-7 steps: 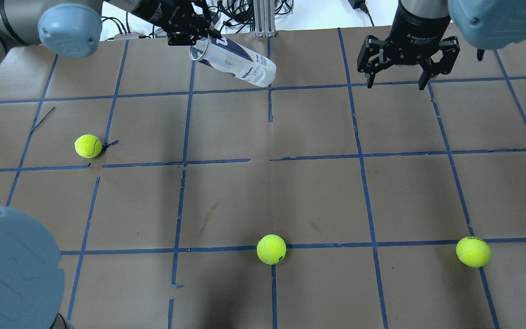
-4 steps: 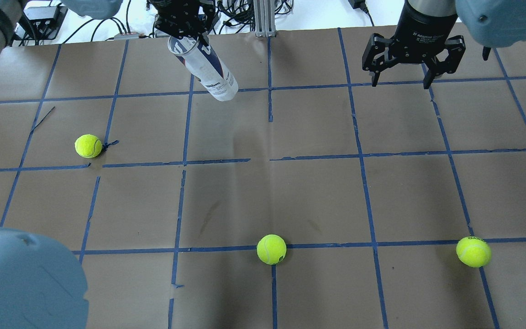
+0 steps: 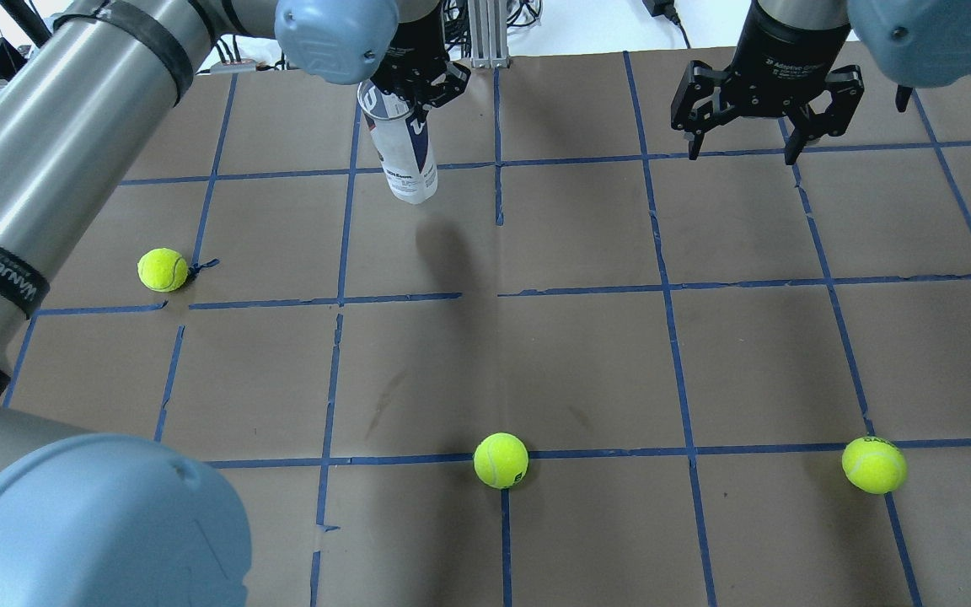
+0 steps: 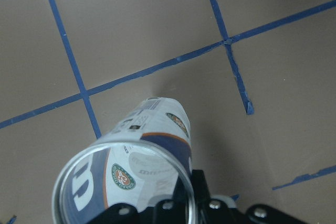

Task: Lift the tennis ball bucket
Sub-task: 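Lower the upright can onto the table with the left gripper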

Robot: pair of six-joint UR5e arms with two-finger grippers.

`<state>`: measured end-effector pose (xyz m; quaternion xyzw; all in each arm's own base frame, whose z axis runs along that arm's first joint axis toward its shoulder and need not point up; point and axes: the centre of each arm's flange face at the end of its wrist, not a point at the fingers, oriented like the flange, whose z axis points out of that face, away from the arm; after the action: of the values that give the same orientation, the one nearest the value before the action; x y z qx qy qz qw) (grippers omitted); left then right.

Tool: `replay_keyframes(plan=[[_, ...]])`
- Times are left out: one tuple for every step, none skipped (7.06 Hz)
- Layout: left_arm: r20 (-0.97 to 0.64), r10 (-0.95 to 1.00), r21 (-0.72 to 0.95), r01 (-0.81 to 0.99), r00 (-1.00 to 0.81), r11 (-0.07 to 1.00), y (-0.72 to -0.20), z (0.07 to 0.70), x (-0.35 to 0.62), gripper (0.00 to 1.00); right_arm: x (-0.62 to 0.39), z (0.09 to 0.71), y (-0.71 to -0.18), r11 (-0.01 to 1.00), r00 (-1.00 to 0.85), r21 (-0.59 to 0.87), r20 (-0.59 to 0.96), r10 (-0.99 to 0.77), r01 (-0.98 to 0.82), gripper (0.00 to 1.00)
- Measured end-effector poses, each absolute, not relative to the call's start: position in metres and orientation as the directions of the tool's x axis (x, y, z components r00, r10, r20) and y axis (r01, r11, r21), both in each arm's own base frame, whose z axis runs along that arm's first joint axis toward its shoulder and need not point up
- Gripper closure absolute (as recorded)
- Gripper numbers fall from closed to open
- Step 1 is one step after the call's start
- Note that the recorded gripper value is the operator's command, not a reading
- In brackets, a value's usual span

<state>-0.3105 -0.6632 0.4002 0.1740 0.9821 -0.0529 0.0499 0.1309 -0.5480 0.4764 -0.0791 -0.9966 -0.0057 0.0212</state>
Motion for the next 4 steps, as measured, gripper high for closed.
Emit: replay_keyframes(plan=[[-0.119,0.348,-0.070,0.357,-0.930,0.931,-0.665,0.391,-0.315,0.92,0.132,0.477,-0.548,0.988,-0.987,0.008,0.040,0.157,0.157,0.00],[-0.117,0.349,-0.048,0.356,-0.930,0.933,-0.667,0.382,-0.317,0.92,0.132,0.476,-0.548,0.988,-0.987,0.010,0.037,0.155,0.156,0.00],[-0.114,0.350,-0.021,0.354,-0.930,0.935,-0.667,0.377,-0.318,0.84,0.132,0.476,-0.547,0.988,-0.988,0.013,0.036,0.153,0.154,0.00],[-0.113,0.351,-0.007,0.354,-0.930,0.935,-0.666,0.375,-0.318,0.78,0.132,0.475,-0.547,0.988,-0.988,0.016,0.035,0.152,0.153,0.00]])
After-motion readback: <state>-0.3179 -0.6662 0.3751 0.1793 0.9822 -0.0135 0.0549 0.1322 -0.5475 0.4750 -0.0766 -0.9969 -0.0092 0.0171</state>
